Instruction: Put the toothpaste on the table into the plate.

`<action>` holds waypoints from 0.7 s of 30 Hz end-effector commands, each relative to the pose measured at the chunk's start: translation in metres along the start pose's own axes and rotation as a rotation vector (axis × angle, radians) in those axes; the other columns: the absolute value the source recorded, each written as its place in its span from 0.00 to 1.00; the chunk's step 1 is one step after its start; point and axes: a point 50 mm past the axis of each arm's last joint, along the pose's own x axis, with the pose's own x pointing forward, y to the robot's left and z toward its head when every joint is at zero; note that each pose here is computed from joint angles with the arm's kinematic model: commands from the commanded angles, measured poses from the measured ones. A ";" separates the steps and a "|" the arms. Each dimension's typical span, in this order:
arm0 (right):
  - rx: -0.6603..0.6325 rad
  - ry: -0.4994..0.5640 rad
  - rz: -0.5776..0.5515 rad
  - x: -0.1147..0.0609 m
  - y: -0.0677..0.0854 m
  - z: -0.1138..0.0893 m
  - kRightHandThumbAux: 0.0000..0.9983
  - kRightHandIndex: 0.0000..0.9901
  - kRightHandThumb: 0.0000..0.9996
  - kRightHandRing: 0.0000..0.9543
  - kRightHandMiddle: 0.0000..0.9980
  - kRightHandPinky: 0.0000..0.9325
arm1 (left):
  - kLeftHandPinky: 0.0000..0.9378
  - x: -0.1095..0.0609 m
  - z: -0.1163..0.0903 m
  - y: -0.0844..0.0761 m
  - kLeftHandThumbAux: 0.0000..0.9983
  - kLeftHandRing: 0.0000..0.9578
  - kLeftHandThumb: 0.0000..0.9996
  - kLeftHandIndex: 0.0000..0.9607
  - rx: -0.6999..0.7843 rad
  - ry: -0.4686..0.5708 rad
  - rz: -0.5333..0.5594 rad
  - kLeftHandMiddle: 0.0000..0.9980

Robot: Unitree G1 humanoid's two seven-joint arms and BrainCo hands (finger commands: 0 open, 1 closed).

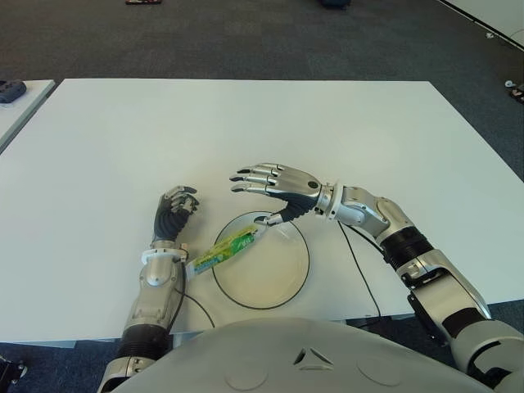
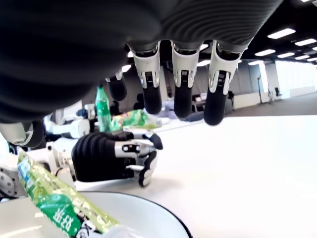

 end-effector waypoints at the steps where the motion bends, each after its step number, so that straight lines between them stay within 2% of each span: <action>1: 0.000 0.017 -0.018 -0.001 -0.003 -0.002 0.19 0.00 0.42 0.00 0.00 0.00 | 0.61 -0.002 -0.004 -0.001 0.72 0.63 0.70 0.45 0.011 0.022 -0.003 0.59; 8: -0.014 0.016 -0.036 -0.001 -0.007 -0.003 0.17 0.00 0.40 0.00 0.00 0.00 | 0.62 -0.001 -0.004 -0.002 0.72 0.63 0.70 0.45 0.005 0.025 0.000 0.60; 12: -0.033 0.023 -0.065 0.000 -0.016 -0.004 0.17 0.00 0.40 0.00 0.00 0.00 | 0.62 -0.001 -0.004 -0.002 0.72 0.64 0.70 0.45 -0.002 0.025 0.000 0.60; 14: -0.040 0.029 -0.082 0.002 -0.021 -0.005 0.16 0.00 0.40 0.00 0.00 0.00 | 0.62 -0.001 -0.004 -0.002 0.72 0.64 0.70 0.45 -0.005 0.025 -0.001 0.59; 18: -0.042 0.056 -0.142 0.012 -0.044 -0.009 0.16 0.00 0.38 0.00 0.00 0.00 | 0.61 -0.001 -0.005 -0.002 0.72 0.63 0.70 0.45 -0.006 0.027 -0.001 0.59; 21: -0.020 0.072 -0.158 0.014 -0.050 -0.010 0.16 0.00 0.36 0.00 0.00 0.00 | 0.61 -0.001 -0.006 -0.002 0.72 0.63 0.70 0.45 -0.005 0.030 -0.001 0.59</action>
